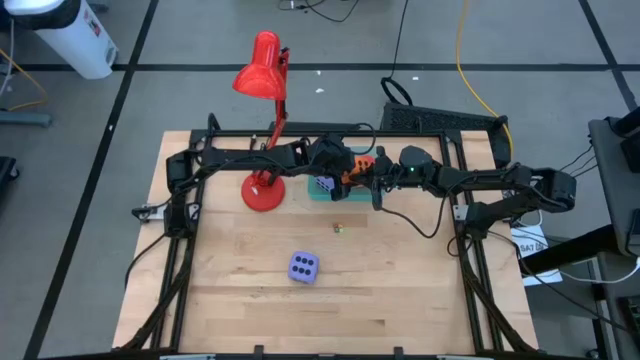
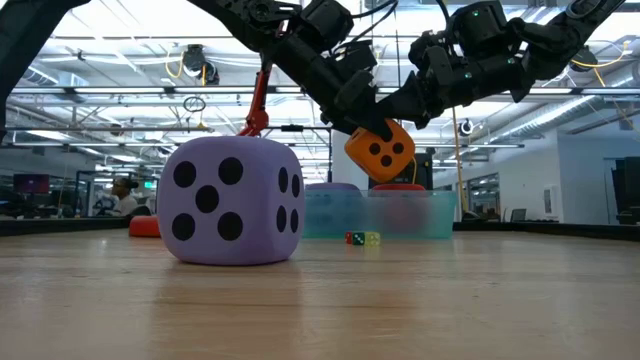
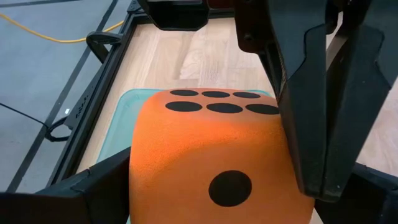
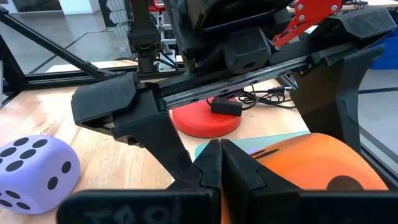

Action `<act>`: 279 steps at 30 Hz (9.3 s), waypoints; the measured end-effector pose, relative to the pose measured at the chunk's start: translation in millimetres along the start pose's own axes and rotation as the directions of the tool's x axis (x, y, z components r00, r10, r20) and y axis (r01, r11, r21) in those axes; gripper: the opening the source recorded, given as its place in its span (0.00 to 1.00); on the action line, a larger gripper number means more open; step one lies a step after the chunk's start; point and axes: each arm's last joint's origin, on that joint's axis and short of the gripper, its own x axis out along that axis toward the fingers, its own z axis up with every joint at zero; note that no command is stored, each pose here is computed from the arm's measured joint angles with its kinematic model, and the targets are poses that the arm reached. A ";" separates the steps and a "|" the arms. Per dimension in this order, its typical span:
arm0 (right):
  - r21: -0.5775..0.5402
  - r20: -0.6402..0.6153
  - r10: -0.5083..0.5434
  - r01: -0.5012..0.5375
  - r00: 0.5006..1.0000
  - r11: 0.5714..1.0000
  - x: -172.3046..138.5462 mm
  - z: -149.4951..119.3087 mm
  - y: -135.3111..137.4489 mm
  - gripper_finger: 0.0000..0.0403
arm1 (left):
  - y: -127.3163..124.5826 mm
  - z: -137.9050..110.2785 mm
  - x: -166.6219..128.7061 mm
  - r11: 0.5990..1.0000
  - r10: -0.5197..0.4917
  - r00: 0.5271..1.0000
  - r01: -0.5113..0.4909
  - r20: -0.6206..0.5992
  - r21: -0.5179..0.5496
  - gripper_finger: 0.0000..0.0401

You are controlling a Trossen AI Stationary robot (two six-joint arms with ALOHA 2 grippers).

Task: Pick & Place Dice
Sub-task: Put the large orange die into the green bin

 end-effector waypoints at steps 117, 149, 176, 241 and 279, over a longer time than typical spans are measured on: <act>-0.020 -0.126 -0.013 0.011 0.992 1.000 18.1 -27.4 -11.1 0.00 | -22.2 -5.3 32.2 0.991 0.123 0.981 -0.114 -0.153 0.068 1.00; 0.029 -0.097 -0.009 0.012 0.995 1.000 18.4 -25.8 -12.6 0.00 | -5.0 -4.3 25.9 0.984 0.034 0.984 -0.064 -0.175 -0.165 1.00; 0.030 -0.054 0.008 -0.006 0.999 1.000 14.8 -19.9 -16.1 0.00 | 5.9 4.7 14.1 0.986 0.030 0.968 -0.069 -0.249 -0.153 1.00; -0.021 -0.166 -0.060 0.057 0.984 0.998 -12.0 -10.5 1.6 0.00 | 3.6 7.3 19.8 0.986 -0.031 0.986 0.003 -0.161 -0.169 1.00; -0.020 -0.206 -0.071 0.068 0.976 0.997 -12.5 -15.1 -0.5 0.00 | 15.4 16.6 19.5 0.909 -0.093 0.995 0.073 -0.030 -0.411 1.00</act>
